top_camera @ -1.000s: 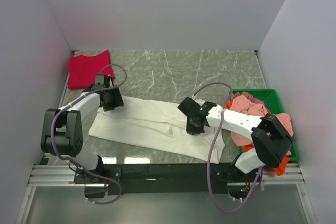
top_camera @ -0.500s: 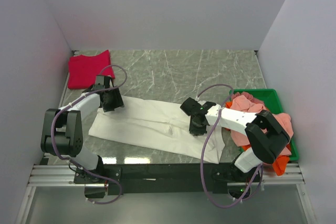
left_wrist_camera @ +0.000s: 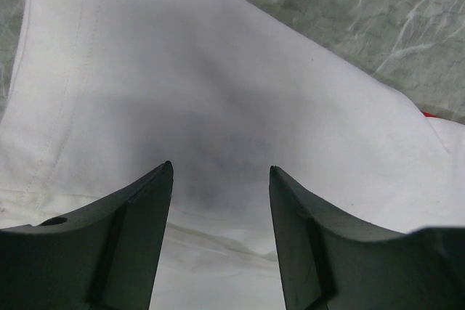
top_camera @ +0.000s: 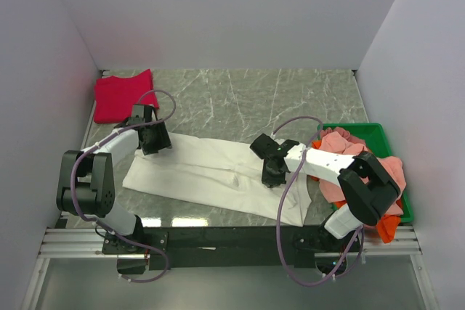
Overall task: Fold and stack the t-shirts
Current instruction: Fold the tshirt
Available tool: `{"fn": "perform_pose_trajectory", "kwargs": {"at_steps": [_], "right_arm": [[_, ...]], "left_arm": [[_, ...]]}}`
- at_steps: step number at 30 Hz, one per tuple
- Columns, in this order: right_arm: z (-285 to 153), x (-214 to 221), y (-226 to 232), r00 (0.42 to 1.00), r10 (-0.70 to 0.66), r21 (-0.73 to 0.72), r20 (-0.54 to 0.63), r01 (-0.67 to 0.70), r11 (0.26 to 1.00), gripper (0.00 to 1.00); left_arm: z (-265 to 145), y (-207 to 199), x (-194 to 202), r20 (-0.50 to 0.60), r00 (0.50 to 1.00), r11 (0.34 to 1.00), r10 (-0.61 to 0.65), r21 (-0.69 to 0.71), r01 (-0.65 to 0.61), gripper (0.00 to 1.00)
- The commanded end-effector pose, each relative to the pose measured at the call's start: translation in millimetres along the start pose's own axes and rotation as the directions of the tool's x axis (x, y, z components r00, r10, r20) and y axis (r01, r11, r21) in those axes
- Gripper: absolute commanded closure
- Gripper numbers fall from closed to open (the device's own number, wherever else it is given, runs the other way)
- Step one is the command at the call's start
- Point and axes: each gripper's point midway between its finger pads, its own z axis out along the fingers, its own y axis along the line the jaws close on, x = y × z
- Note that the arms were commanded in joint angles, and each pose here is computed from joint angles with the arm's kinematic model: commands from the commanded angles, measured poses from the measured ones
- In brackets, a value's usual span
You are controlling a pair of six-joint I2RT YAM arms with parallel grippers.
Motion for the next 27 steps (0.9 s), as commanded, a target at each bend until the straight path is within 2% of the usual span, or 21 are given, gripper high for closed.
{"fn": "perform_pose_trajectory", "kwargs": {"at_steps": [1,6,10,13,20,27], "right_arm": [[7,-6,-3,1.000,0.008,0.022,0.025,-0.009,1.000,0.95],[-7,-11,-1,0.999,-0.002,0.013,0.038,0.002,1.000,0.96],[-14,-11,-1,0.999,-0.012,0.011,0.040,0.012,1.000,0.86],[-11,-12,-2,0.999,-0.016,0.022,0.041,0.015,1.000,0.82],[2,-14,-4,0.999,-0.019,0.063,0.047,0.016,0.998,0.79],[-5,-24,-3,0.997,-0.020,0.075,0.080,0.014,0.997,0.76]], "left_arm": [[-5,-5,-9,0.037,0.999,1.000,0.011,0.028,-0.012,0.39],[-4,-6,-8,0.033,0.999,0.999,0.011,0.031,-0.012,0.39],[-3,-6,-7,0.028,1.000,0.999,0.011,0.034,-0.012,0.39],[-3,-6,-7,0.029,1.000,0.999,0.011,0.036,-0.012,0.39],[-4,-6,-7,0.030,0.999,0.999,0.011,0.038,-0.013,0.39],[-3,-6,-6,0.026,1.000,0.999,0.010,0.039,-0.011,0.39]]}}
